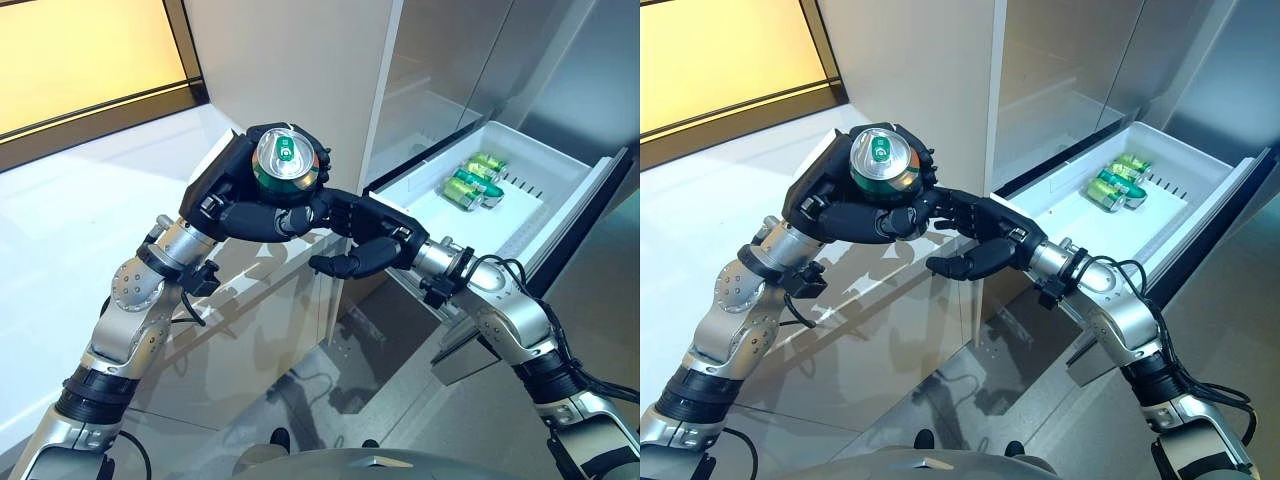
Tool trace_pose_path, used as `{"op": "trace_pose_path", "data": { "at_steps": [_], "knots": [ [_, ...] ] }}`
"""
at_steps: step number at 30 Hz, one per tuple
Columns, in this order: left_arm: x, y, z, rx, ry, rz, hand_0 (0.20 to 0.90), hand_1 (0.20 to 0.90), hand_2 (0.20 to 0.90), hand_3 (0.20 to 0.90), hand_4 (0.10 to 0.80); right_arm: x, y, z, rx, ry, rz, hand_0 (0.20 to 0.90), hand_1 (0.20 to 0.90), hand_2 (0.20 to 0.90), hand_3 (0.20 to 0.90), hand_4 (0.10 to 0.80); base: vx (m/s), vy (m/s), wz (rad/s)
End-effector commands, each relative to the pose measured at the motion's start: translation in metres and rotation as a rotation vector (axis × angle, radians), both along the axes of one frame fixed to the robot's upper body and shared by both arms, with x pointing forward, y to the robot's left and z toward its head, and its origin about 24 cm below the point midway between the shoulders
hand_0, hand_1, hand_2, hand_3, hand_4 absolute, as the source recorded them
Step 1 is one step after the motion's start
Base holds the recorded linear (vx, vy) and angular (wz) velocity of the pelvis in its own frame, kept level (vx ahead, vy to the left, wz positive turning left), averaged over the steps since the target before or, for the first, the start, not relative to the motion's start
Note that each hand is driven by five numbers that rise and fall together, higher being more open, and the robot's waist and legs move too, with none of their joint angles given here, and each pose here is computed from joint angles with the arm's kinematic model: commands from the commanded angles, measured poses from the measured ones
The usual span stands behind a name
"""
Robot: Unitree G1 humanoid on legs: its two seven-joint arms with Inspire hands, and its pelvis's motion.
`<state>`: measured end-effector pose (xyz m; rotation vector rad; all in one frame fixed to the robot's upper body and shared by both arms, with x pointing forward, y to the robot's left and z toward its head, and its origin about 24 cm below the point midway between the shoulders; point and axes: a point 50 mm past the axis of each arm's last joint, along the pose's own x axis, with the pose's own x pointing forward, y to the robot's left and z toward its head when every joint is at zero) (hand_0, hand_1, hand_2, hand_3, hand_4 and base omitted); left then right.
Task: Put drinks into fridge and close the fridge
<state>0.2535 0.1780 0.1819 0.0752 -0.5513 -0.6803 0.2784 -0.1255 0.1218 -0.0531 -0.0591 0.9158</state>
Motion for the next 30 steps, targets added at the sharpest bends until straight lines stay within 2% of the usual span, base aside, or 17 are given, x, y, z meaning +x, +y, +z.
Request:
{"op": "trace_pose_path", "data": {
  "at_steps": [1, 20, 21, 23, 24, 25, 30],
  "knots": [
    [-0.006, -0.024, 0.067, -0.110, -0.305, -0.151, 0.300, 0.300, 0.300, 0.200, 0.100, 0.016, 0.019, 0.065, 0.115, -0.225, 0.075, 0.900, 0.900, 0.900, 0.900, 0.800, 0.000, 0.000, 0.00],
    [-0.002, -0.033, 0.066, -0.089, -0.259, -0.208, 0.300, 0.300, 0.300, 0.200, 0.100, 0.018, 0.036, 0.075, 0.094, -0.239, 0.120, 0.900, 0.900, 0.900, 0.900, 0.800, 0.000, 0.000, 0.00],
    [-0.002, -0.034, 0.066, -0.088, -0.258, -0.211, 0.300, 0.300, 0.300, 0.200, 0.100, 0.018, 0.037, 0.074, 0.094, -0.238, 0.123, 0.853, 0.853, 0.853, 0.845, 0.745, 0.000, 0.000, 0.00],
    [-0.002, -0.036, 0.066, -0.088, -0.252, -0.223, 0.300, 0.300, 0.300, 0.200, 0.100, 0.017, 0.040, 0.073, 0.098, -0.232, 0.135, 0.516, 0.516, 0.516, 0.453, 0.353, 0.037, -0.004, 0.00],
    [-0.002, -0.037, 0.065, -0.090, -0.249, -0.229, 0.300, 0.300, 0.300, 0.200, 0.100, 0.017, 0.041, 0.073, 0.102, -0.230, 0.136, 0.516, 0.516, 0.516, 0.453, 0.353, 0.034, -0.006, 0.00],
    [-0.002, -0.038, 0.066, -0.092, -0.248, -0.233, 0.300, 0.300, 0.300, 0.200, 0.100, 0.017, 0.042, 0.074, 0.104, -0.230, 0.140, 0.300, 0.300, 0.300, 0.200, 0.100, 0.000, 0.000, 0.00],
    [-0.002, -0.041, 0.067, -0.115, -0.237, -0.259, 0.300, 0.300, 0.300, 0.200, 0.100, 0.016, 0.048, 0.077, 0.113, -0.233, 0.150, 0.300, 0.300, 0.300, 0.200, 0.100, 0.000, 0.000, 0.00]
  ]
}}
